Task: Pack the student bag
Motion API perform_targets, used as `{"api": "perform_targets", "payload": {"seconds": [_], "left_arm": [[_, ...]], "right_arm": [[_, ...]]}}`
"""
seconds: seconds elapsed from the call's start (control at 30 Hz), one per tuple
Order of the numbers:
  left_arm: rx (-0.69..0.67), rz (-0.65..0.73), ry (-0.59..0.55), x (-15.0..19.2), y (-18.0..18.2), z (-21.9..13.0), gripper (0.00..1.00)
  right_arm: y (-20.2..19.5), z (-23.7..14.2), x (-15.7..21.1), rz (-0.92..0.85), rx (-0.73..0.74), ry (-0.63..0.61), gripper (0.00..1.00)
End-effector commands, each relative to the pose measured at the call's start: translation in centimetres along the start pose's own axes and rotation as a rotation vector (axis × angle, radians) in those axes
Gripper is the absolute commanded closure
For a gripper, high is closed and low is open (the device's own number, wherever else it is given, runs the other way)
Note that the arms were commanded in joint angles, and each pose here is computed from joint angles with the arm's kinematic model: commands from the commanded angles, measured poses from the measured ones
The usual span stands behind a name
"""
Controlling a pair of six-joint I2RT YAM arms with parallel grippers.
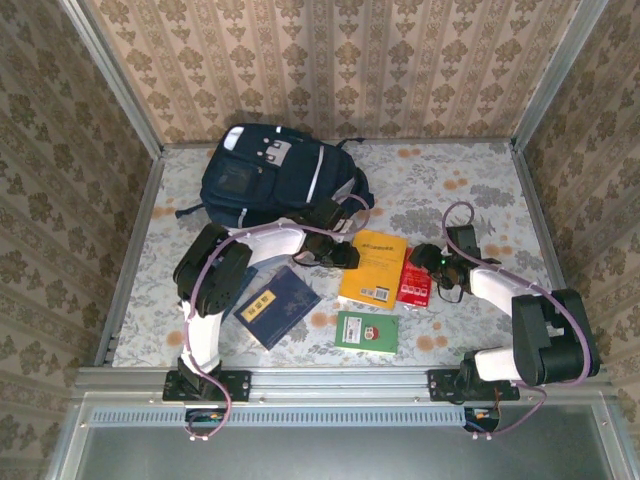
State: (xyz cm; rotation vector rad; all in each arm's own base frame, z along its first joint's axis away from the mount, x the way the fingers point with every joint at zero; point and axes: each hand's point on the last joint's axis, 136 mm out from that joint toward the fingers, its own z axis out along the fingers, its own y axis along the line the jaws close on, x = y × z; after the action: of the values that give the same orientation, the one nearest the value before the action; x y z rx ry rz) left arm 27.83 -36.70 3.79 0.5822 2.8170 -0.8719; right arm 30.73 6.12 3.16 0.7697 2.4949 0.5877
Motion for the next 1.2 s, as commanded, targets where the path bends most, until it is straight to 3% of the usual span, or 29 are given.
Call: {"api": "perform_targets", "payload": {"seconds": [0.0,0.57,1.03,1.17], "left_arm": [[0.051,0.052,0.001,-0.3,-1.9,0.2,0.67],[0.039,0.064,0.012,0.0,-1.6,0.4,0.69],[0.034,0.058,0.035,0.5,-1.2,1.0,0.7],[0.027,0.051,0.018,0.2,-1.0,0.3,0.69]], "right_arm": [[1.9,-0.5,1.3,0.024,-0.111,0.052,0.33],[2.4,-2.1,1.6,0.045,-0.135,0.044,0.51],[2.6,-2.1,1.8,0.045,-0.156,0.048,1.0],[2.3,-2.6,1.4,0.023,-0.128,0.024,1.0]]}}
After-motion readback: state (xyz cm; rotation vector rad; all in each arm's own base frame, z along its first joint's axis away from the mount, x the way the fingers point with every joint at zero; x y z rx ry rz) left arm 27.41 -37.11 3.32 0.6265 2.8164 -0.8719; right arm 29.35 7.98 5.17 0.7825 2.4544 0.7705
